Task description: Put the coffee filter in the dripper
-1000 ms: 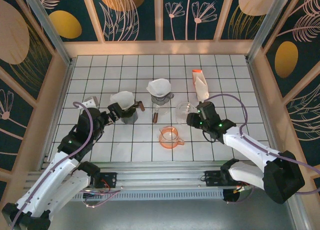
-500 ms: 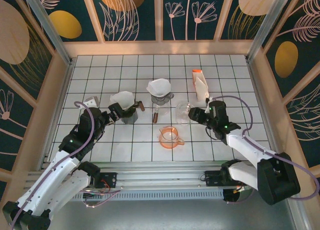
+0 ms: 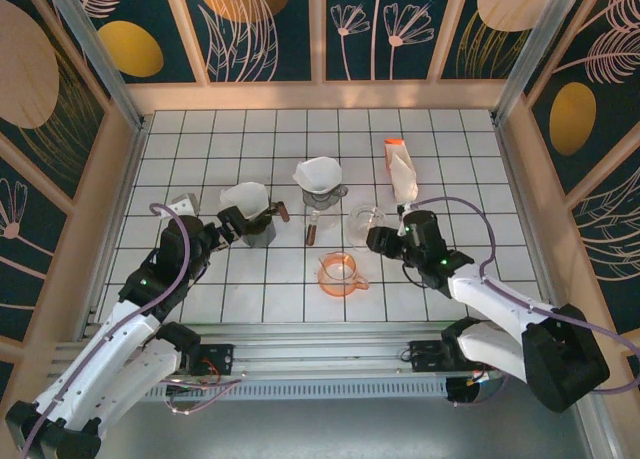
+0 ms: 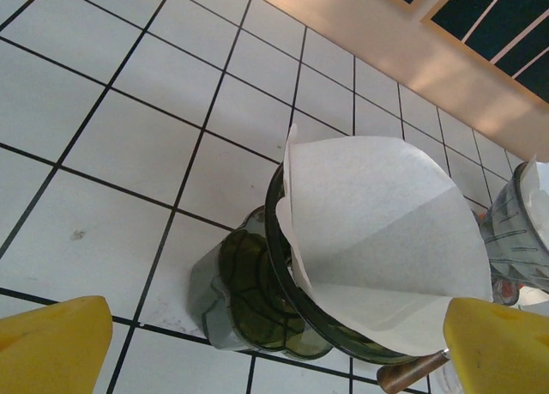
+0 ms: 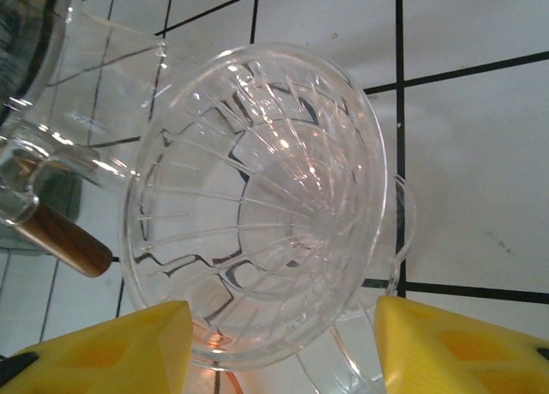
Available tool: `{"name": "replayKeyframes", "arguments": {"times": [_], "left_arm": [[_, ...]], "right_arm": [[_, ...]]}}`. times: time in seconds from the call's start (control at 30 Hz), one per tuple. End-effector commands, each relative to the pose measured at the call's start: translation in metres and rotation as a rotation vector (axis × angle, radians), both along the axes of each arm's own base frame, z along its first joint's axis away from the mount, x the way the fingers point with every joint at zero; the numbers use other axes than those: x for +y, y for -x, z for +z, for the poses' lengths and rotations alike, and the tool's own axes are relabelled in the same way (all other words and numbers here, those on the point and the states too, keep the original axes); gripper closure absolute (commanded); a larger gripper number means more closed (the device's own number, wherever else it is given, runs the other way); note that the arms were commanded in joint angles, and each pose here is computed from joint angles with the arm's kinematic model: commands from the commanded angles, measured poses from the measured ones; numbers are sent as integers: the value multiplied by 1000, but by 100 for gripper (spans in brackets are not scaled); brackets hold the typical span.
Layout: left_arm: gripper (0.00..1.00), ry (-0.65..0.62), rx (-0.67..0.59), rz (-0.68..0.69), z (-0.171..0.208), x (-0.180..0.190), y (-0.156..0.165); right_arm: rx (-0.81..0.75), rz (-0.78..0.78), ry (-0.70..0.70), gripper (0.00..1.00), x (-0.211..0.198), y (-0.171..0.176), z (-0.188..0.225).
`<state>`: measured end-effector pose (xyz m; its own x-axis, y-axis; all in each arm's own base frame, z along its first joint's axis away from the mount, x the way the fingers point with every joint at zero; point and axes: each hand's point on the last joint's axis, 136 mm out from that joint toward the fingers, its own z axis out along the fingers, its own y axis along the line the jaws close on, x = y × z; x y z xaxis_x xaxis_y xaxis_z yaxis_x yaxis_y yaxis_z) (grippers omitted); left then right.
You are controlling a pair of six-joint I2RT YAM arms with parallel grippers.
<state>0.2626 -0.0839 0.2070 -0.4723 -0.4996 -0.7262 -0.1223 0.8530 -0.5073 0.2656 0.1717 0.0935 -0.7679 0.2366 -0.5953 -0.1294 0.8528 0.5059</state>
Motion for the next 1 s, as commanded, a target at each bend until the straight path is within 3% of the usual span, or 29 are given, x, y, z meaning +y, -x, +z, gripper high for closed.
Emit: {"name": "replayKeyframes", "arguments": {"times": [0.0, 0.3, 0.53, 0.67, 0.97], "left_arm": [[1, 19, -10, 8, -1, 0, -1], [1, 23, -9, 9, -1, 0, -1], [1, 26, -8, 4, -1, -1, -2], [1, 30, -7, -2, -2, -3, -3], [1, 26, -12, 5, 0, 0, -1]], "right_arm": [[8, -34, 81, 41, -8, 4, -8], [27, -30, 183, 54, -9, -2, -18], [-40, -15, 172, 33, 0, -4, 5], [-71, -13, 134, 31, 4, -4, 22], [-15, -30, 189, 31, -8, 10, 16]]}}
